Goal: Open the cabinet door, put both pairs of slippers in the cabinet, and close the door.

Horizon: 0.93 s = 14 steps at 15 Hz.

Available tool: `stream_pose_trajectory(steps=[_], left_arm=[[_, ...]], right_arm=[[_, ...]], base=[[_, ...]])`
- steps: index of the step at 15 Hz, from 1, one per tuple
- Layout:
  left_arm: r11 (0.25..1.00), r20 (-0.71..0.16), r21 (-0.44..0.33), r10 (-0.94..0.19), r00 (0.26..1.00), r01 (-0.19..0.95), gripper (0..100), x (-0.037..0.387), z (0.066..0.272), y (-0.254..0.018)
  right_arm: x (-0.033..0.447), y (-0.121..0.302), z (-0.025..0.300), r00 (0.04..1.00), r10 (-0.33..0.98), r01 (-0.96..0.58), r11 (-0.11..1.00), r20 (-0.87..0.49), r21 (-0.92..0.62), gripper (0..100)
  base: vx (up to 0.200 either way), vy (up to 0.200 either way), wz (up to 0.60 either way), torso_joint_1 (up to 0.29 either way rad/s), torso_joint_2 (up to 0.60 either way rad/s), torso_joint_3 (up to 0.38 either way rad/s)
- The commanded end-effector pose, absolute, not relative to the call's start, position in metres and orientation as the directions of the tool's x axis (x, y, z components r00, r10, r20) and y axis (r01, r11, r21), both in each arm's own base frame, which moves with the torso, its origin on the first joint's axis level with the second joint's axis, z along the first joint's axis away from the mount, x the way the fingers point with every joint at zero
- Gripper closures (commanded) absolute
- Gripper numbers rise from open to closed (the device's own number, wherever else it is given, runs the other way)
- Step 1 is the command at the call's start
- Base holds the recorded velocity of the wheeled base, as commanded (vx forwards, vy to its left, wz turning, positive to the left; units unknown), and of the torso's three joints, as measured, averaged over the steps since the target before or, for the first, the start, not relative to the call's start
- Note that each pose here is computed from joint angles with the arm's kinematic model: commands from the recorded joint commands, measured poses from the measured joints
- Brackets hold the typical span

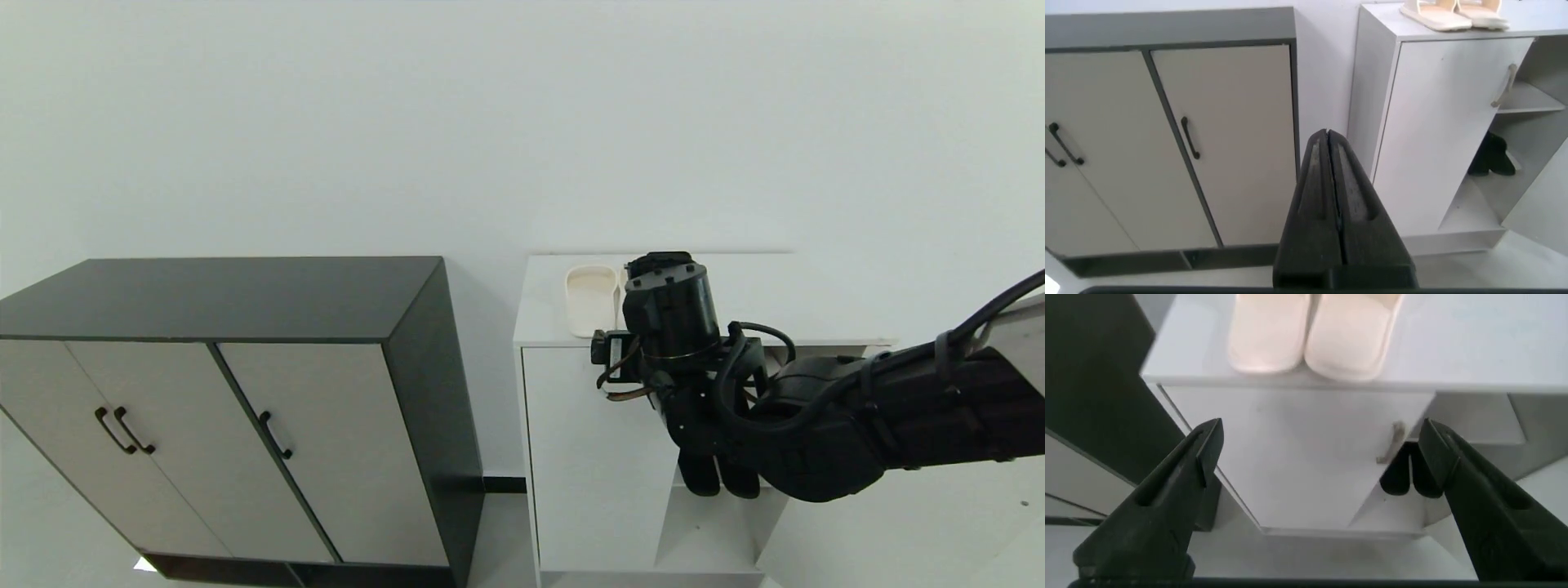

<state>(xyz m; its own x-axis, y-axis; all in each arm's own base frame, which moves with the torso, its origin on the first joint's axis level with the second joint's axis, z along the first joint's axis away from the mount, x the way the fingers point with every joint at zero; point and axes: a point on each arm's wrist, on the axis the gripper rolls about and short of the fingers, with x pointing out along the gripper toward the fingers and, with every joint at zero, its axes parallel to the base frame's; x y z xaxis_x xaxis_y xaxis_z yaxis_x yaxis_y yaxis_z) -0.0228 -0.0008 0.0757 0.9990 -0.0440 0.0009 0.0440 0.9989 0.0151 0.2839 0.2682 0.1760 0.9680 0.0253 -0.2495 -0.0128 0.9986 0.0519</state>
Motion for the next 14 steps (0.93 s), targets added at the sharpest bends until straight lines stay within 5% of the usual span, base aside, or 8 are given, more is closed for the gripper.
stream_pose_trajectory(steps=[1, 10, 14], left_arm=[[0.999, 0.0, 0.015, -0.043, 0.999, 0.043, 100, -0.023, 0.076, -0.001], [0.999, 0.0, 0.015, -0.044, 0.999, 0.044, 100, -0.023, 0.076, -0.001], [0.999, 0.0, 0.014, -0.043, 0.999, 0.043, 100, -0.023, 0.076, -0.001]], right_arm=[[0.287, 0.265, 0.174, 0.967, 0.014, -0.002, 0.999, -0.253, 0.049, 0], [0.302, 0.271, 0.141, 0.969, 0.004, 0.008, 0.999, -0.247, 0.049, 0], [0.309, 0.277, 0.129, 0.972, 0.007, 0.007, 0.998, -0.235, 0.061, 0]], base=[[0.2, 0.0, 0.0, 0.007, 0.0, 0.002], [0.2, 0.0, 0.0, 0.007, 0.0, 0.002], [0.0, 0.0, 0.0, 0.0, 0.0, 0.0]])
